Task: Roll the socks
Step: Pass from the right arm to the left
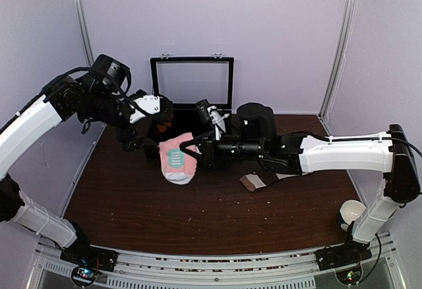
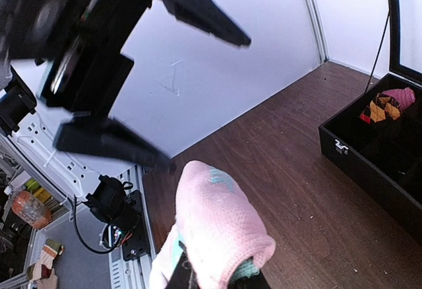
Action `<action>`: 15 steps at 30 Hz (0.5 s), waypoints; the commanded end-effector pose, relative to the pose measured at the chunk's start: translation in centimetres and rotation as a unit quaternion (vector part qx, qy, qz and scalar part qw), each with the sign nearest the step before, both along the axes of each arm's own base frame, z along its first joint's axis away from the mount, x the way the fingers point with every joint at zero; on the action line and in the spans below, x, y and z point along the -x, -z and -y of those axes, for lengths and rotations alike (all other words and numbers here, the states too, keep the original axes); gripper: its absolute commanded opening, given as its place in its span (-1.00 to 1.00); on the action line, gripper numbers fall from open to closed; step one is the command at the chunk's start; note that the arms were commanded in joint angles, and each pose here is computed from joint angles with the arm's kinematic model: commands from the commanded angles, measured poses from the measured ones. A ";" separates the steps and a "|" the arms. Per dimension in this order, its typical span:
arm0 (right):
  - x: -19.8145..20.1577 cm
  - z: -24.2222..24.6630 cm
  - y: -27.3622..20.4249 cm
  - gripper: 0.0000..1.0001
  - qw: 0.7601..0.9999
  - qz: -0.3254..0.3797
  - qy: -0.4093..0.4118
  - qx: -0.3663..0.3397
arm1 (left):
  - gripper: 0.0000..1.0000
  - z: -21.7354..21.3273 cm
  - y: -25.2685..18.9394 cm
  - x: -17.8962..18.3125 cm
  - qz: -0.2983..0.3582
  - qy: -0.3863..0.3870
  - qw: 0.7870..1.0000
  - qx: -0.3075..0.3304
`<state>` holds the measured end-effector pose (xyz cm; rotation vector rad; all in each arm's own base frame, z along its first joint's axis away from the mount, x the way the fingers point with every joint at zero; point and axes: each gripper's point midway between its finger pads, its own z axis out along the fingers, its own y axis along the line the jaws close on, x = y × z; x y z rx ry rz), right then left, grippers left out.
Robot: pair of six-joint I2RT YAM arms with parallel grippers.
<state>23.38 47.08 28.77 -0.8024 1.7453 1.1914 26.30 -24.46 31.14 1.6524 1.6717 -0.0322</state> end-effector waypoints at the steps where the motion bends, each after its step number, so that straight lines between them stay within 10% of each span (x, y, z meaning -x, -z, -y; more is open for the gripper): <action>1: -1.6 -0.6 -2.8 -1.00 0.998 0.012 0.041 -0.034 | 0.96 2.7 1.0 1.9 -0.010 0.043 0.999 0.012; 15: -2.1 -1.4 -3.4 -1.00 0.994 -0.036 0.065 -0.079 | 0.96 5.2 4.4 -0.1 0.072 -0.004 0.995 -0.069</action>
